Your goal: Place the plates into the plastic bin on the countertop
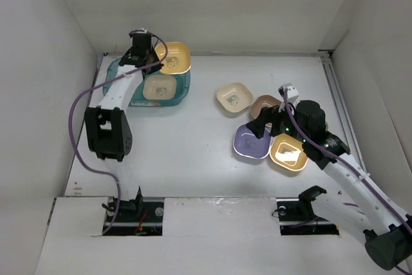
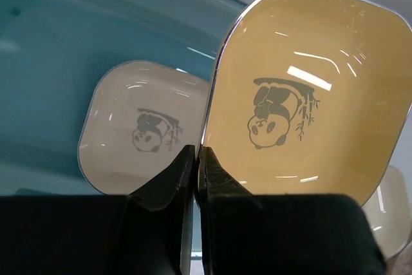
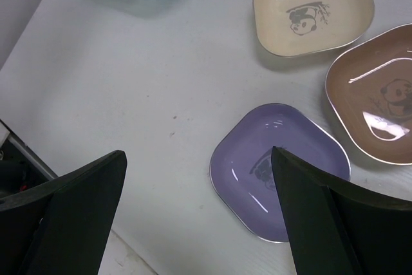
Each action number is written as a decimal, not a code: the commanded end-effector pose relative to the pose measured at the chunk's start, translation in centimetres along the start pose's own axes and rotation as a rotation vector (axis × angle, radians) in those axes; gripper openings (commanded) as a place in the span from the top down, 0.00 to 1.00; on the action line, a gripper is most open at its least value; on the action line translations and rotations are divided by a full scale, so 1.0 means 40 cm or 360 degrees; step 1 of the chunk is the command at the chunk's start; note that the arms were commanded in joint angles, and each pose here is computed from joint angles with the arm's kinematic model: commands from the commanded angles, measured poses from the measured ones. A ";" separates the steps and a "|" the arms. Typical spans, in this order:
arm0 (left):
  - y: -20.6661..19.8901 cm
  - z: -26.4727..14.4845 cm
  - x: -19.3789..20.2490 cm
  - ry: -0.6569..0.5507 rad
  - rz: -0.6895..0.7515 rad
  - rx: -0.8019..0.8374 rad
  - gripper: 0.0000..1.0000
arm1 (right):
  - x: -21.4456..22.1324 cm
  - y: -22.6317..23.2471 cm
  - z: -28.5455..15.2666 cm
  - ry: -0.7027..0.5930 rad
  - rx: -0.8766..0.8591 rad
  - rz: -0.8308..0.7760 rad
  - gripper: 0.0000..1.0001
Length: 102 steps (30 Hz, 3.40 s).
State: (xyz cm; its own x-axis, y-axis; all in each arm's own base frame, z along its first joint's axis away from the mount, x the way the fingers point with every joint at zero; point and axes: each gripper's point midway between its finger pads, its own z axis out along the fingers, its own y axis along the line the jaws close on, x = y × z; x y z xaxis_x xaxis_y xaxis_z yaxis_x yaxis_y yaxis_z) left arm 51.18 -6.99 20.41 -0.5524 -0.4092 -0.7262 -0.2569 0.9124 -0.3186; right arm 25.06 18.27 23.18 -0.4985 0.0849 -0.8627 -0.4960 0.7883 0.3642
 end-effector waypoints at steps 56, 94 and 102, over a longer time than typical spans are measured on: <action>-0.394 0.076 0.601 0.0419 -0.0138 -0.0138 0.67 | -0.132 -0.058 -0.171 -0.0416 0.0350 0.0143 0.00; 0.173 -0.014 -0.025 0.0183 -0.0016 0.0147 1.00 | -0.111 -0.038 -0.159 -0.0358 0.0249 0.0042 0.00; 0.190 0.027 -0.016 0.0203 -0.0067 0.0085 1.00 | -0.099 -0.041 -0.161 -0.0344 0.0253 0.0045 0.00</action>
State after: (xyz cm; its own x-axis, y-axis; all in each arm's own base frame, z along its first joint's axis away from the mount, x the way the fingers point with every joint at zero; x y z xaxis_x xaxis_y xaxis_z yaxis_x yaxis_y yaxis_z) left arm 48.71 -0.53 15.44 -0.6971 -0.4391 -0.5668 -0.2559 0.8909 -0.3754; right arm 23.25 12.76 26.86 -0.3788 0.2164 -0.8998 -0.3353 0.8741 0.3513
